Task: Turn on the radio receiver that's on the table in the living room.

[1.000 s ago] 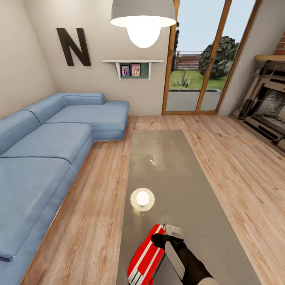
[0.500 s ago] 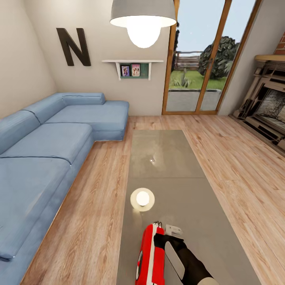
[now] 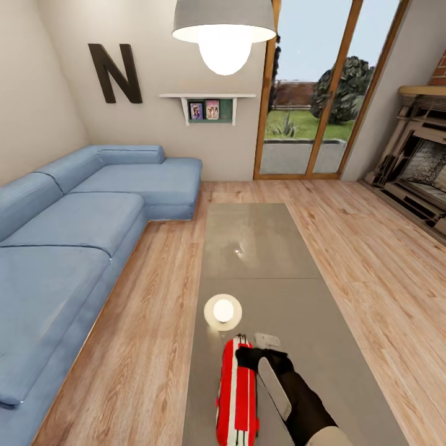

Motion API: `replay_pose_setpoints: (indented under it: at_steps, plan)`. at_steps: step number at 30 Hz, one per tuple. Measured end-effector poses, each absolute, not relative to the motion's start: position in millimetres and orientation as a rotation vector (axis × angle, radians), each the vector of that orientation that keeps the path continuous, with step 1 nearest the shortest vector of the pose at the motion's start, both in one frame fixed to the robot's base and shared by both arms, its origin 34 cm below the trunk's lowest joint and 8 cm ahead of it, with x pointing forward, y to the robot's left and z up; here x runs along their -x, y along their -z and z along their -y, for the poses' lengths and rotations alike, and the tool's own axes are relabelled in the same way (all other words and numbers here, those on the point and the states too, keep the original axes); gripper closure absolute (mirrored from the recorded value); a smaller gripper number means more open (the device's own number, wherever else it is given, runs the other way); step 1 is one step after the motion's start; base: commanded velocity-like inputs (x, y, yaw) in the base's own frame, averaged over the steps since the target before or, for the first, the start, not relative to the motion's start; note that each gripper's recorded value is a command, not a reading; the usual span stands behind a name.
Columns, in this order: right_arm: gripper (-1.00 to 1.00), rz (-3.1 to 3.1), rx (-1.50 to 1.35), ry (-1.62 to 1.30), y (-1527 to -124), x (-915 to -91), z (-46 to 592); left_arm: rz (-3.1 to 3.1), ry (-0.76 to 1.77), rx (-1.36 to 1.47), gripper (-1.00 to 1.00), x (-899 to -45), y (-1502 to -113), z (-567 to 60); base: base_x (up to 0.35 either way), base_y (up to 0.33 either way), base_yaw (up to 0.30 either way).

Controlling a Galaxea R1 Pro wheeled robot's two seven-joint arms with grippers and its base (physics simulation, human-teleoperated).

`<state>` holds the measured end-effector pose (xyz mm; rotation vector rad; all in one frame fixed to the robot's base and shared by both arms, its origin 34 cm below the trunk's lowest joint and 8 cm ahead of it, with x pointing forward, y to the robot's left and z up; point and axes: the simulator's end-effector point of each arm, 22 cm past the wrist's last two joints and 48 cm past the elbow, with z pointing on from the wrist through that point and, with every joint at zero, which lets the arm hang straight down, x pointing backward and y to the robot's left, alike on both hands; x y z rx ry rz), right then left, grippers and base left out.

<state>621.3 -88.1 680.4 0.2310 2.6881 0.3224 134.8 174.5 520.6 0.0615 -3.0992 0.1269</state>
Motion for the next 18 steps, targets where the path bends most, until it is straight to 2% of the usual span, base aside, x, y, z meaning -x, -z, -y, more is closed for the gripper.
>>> replay_pose_setpoints:
  at_steps: [7, 12, 18]
  plan:
    - [1.00, -2.569, -0.190, -0.451, -805, -676, 101, 3.100, -0.126, -0.061, -1.00, -135, -521, -175, 0.000, 0.000, 0.000]
    - [1.00, -2.582, -0.231, -0.449, -822, -676, 126, 3.099, -0.126, -0.061, -1.00, -135, -521, -175, 0.000, 0.000, 0.000]
    - [1.00, -2.496, -0.435, -0.418, -835, -689, 195, 3.101, -0.127, -0.061, -1.00, -136, -521, -175, 0.000, 0.000, 0.000]
